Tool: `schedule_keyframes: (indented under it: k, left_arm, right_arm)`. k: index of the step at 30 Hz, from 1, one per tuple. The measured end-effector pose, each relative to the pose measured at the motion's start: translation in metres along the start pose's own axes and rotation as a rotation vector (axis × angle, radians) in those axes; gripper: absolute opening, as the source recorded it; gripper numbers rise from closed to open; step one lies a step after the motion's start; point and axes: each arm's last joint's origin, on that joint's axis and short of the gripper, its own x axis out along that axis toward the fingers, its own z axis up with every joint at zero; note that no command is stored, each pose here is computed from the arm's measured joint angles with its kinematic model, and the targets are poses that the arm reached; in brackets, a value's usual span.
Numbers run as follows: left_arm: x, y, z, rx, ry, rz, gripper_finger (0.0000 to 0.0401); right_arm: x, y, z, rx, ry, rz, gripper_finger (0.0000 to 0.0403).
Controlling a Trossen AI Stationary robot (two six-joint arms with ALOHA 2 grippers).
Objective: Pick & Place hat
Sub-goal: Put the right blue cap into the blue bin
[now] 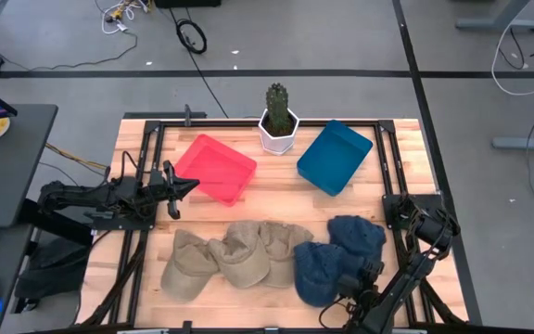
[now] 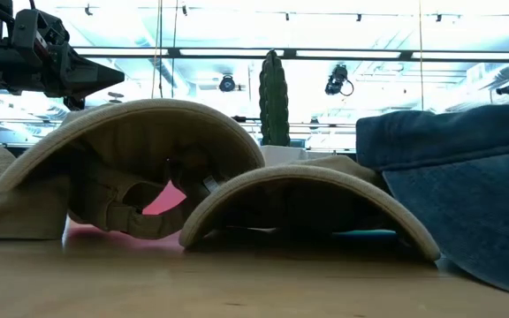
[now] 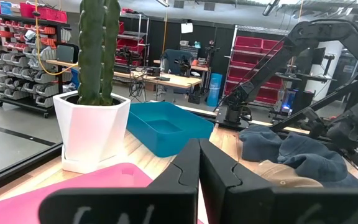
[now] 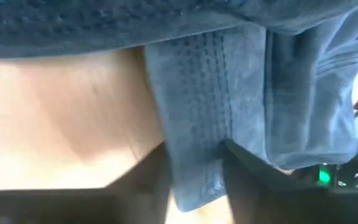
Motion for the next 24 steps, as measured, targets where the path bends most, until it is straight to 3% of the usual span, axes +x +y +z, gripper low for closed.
schedule_keyframes:
  k: [4,10,24]
  left_arm:
    - [0.0,0.0,0.0,0.0,0.0,0.0,0.0005]
    - [0.0,0.0,0.0,0.0,0.0,0.0,0.0005]
    - [0.0,0.0,0.0,0.0,0.0,0.0,0.0005]
  right_arm:
    - [0.0,-0.002,-0.001,-0.015,0.002,-0.023,0.0021]
    - [-0.004,-0.013,-0.002,0.006,0.024,-0.131,0.002]
    - [-0.013,-0.026,0.001,0.065,-0.033,-0.107,0.0004]
